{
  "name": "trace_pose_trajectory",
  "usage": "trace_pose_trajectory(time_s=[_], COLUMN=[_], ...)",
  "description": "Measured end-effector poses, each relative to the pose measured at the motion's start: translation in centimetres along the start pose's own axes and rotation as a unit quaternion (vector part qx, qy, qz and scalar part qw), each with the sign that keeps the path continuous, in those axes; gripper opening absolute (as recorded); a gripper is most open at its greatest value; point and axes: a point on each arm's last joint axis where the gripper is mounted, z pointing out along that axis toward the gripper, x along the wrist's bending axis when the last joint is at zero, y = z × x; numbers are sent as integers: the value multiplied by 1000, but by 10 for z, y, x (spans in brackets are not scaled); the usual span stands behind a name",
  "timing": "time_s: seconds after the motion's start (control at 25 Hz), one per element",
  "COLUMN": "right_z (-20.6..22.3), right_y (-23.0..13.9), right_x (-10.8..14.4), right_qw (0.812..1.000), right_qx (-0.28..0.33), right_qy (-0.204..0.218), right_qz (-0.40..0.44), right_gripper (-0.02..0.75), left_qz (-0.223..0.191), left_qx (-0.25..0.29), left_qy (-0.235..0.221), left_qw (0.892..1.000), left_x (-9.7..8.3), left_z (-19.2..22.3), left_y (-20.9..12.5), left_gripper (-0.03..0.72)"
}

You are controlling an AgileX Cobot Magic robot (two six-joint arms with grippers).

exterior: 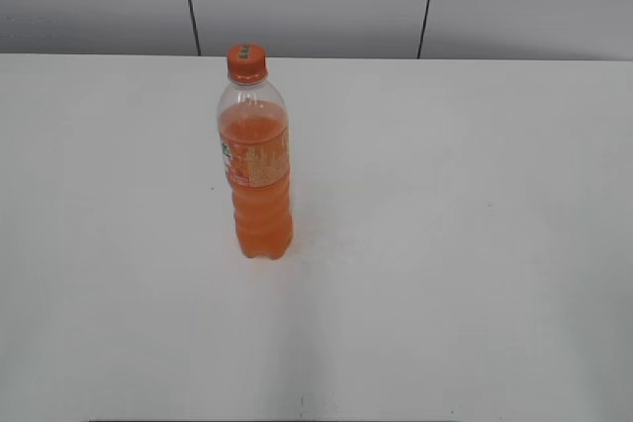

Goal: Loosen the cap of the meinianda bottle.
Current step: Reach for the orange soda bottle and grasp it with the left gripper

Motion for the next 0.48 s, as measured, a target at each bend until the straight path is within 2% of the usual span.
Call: trace_pose_trajectory(time_s=[0.32,0.4,0.48], right_z=[0,0,0], right_y=[0,0,0], right_x=[0,0,0], right_qw=[1000,1000,1000], right_qx=[0,0,0], right_qy=[0,0,0], right_qz=[0,0,0], right_gripper=[574,574,574], left_qz=[-2,-2,-2], left_qx=[-7,-35,-70], left_qy=[-4,-6,-7], left_qw=[1000,999,997], left_x=[-1,-1,-1], left_z=[-1,-5,-8], left_y=[2,8,16], left_gripper=[252,298,389])
